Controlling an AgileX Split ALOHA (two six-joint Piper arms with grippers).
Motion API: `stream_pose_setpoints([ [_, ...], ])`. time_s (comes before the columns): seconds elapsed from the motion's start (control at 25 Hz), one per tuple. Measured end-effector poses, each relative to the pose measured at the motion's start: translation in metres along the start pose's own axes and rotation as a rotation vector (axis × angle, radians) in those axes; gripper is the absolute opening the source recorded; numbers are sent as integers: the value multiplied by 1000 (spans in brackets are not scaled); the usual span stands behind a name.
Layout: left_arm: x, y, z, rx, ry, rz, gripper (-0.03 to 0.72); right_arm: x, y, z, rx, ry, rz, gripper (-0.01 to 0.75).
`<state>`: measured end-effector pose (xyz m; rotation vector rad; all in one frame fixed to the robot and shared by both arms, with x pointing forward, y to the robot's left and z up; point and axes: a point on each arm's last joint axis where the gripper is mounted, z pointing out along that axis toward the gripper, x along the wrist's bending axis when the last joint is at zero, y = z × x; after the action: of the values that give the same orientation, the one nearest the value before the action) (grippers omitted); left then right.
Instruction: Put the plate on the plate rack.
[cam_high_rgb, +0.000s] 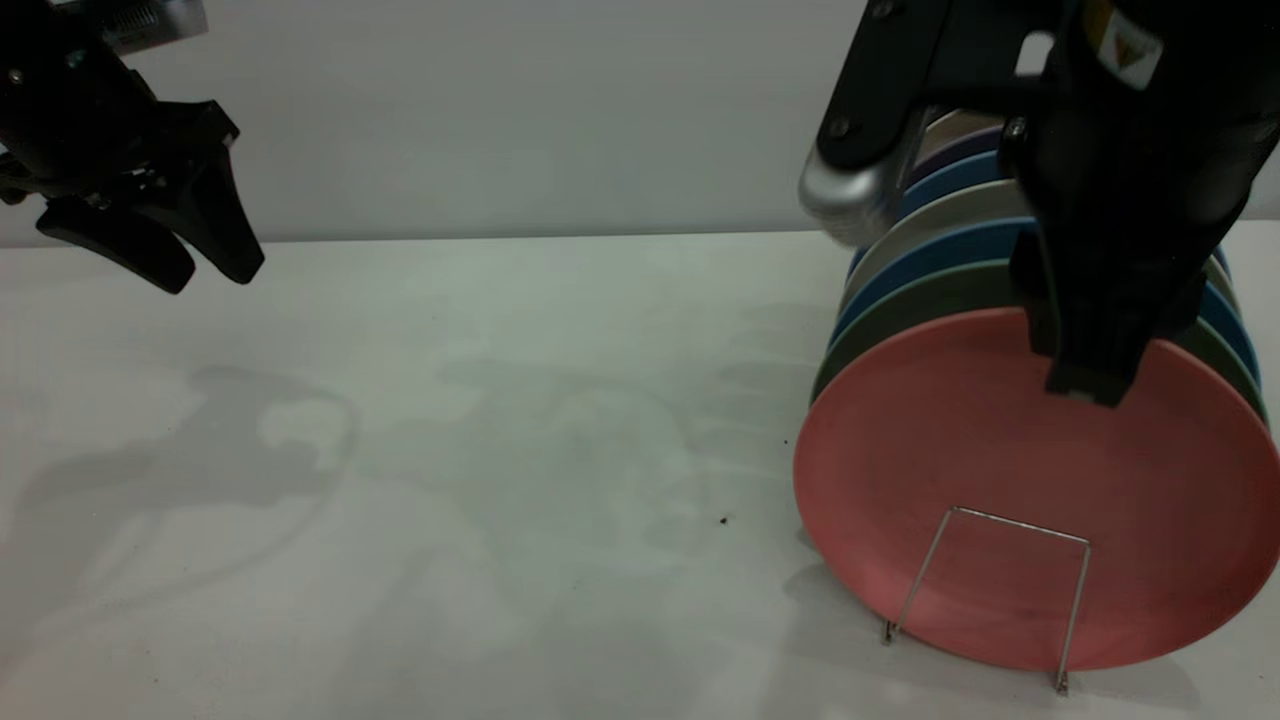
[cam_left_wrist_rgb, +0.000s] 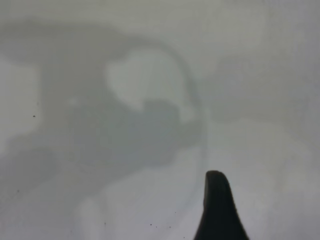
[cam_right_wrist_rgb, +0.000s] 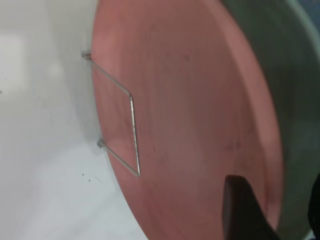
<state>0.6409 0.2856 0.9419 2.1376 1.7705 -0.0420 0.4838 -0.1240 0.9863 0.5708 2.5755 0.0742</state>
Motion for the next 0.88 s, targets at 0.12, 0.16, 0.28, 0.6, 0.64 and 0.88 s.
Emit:
stream_pose_setpoints([
  [0.12,0,0,0,1,-1,-1,526,-4,-2,-15,-42,-4,40,340],
  [0.16,0,0,0,0,-2,-1,526,-5,-3,-20,-54,-5,52,340],
  [0.28,0,0,0,2,-4,-2,526,-9,-6,-34,-92,-18,98,342],
  [0.6,-8,0,-22,-19,-7,85,526,-33,-25,-58,-148,-63,315,342],
  [0.64,-10,0,-29,-36,-4,92,526,-38,-31,-62,-154,-71,345,338],
  [0.88,-28,0,-83,-157,23,139,526,-53,-58,-99,-250,-63,508,308],
])
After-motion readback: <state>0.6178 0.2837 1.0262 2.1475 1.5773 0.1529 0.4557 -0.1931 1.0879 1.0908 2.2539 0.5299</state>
